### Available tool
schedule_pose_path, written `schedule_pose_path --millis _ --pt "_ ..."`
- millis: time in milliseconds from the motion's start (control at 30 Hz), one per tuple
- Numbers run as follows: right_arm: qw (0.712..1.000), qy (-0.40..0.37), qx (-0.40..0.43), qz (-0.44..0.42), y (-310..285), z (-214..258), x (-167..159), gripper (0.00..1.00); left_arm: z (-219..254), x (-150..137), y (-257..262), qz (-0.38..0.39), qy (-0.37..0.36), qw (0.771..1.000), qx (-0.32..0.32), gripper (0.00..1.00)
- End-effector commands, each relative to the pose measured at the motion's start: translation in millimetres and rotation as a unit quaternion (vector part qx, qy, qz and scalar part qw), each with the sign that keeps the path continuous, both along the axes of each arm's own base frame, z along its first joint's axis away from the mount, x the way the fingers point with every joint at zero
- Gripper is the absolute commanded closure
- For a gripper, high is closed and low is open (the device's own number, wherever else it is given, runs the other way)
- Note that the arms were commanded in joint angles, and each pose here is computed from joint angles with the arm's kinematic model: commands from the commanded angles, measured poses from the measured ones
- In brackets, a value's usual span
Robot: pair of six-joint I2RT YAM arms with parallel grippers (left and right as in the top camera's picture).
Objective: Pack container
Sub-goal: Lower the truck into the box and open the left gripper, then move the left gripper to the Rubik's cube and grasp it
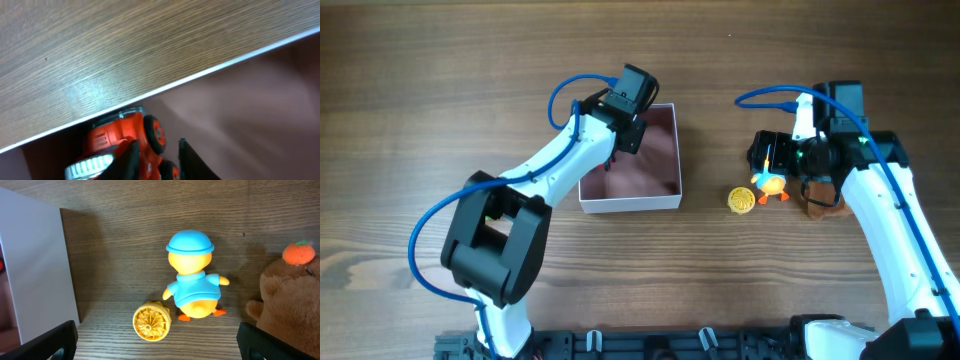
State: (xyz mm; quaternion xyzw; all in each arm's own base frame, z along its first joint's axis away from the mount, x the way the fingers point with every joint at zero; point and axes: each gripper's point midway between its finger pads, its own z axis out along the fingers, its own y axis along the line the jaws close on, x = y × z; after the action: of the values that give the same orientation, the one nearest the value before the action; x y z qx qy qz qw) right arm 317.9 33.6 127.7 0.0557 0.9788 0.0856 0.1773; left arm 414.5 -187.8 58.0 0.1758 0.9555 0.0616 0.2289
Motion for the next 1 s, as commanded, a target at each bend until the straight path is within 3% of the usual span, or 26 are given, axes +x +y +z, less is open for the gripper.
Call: schedule_pose_path --millis 0,233,367,433,500,567,733,867,967 --pt "1.0 -0.011 -0.004 -0.006 -1 8 7 0.0 0 -3 -16 -0.018 -0.012 1.0 0.002 0.67" --pt "1.0 -0.01 -0.004 -0.006 -1 8 7 0.0 33 -5 -30 -0.02 -0.047 0.998 -0.029 0.68" --pt "1.0 -0.01 -0.004 -0.006 -1 7 6 0.0 91 -15 -13 0.003 -0.081 0.995 -0.057 0.48" --pt "1.0 -0.008 -0.004 -0.006 -1 7 6 0.0 131 -36 21 0.062 -0.085 0.991 -0.081 0.26" --pt "1.0 -0.008 -0.004 -0.006 -1 7 5 0.0 155 -57 58 0.122 -0.081 0.985 -0.095 0.18" --pt "1.0 -0.007 -0.004 -0.006 -1 7 5 0.0 173 -89 112 0.235 -0.069 0.963 -0.115 0.0" --pt "1.0 -0.006 -0.004 -0.006 -1 7 4 0.0 172 -145 221 0.431 -0.03 0.897 -0.093 0.0" --pt "1.0 0.0 -0.005 -0.004 -1 6 2 0.0 125 -154 255 0.499 0.016 0.86 -0.107 0.0" --pt "1.0 0.004 -0.011 0.005 -2 4 -1 0.0 79 -153 266 0.511 0.041 0.852 -0.109 0.0"
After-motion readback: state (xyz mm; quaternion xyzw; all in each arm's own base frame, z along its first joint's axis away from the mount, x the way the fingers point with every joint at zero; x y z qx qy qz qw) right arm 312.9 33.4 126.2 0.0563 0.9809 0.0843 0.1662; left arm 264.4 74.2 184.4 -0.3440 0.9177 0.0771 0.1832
